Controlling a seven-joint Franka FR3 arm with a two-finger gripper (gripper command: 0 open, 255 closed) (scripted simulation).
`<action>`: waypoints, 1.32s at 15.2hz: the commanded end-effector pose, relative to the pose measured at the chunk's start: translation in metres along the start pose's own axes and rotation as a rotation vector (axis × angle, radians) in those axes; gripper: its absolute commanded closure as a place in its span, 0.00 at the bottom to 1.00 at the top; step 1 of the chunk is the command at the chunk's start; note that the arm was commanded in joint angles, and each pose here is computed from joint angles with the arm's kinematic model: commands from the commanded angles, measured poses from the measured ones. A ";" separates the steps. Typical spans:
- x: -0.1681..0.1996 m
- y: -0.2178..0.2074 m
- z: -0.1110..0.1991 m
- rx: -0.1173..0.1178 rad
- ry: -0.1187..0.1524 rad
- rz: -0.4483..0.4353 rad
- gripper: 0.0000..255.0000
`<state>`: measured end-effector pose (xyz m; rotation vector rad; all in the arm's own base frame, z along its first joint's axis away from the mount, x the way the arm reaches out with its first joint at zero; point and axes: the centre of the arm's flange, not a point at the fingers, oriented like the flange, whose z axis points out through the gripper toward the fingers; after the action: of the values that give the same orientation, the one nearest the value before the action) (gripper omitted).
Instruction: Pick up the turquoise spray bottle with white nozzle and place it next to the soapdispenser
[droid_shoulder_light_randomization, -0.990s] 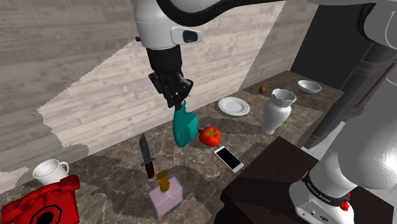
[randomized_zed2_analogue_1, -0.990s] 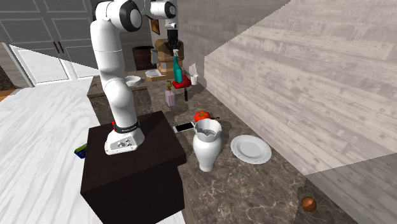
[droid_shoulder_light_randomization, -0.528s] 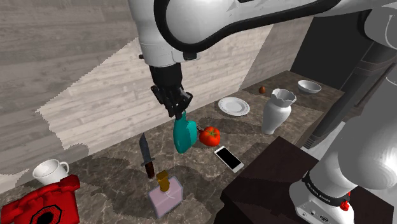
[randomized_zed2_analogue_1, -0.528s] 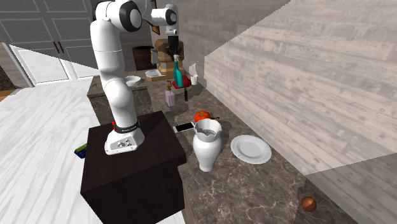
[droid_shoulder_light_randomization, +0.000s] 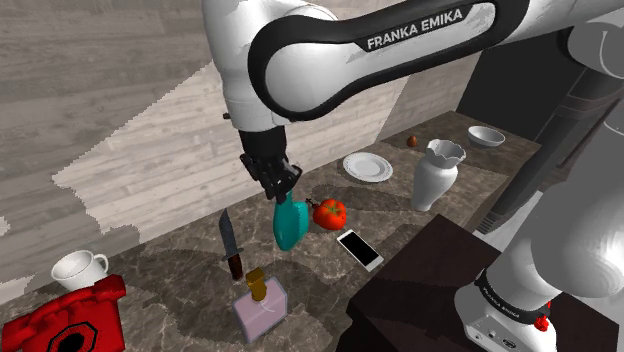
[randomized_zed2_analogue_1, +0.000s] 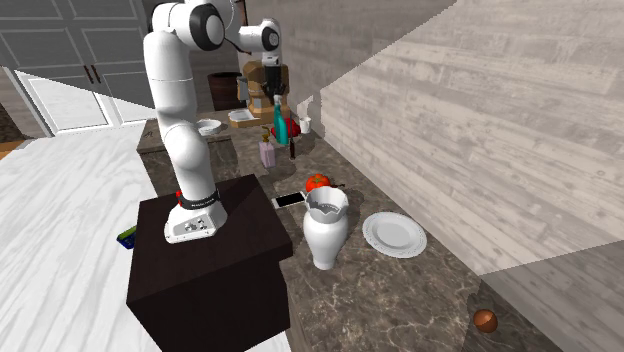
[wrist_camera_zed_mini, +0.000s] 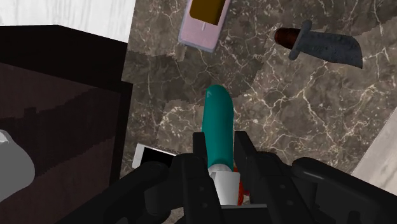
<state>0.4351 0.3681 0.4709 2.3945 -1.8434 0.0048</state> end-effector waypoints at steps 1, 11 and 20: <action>-0.002 -0.001 0.010 0.001 0.000 0.000 1.00; -0.006 -0.005 0.062 0.001 0.000 0.000 1.00; -0.009 -0.010 0.109 0.001 0.000 0.000 1.00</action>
<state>0.4352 0.3692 0.3649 2.3945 -1.8435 0.0047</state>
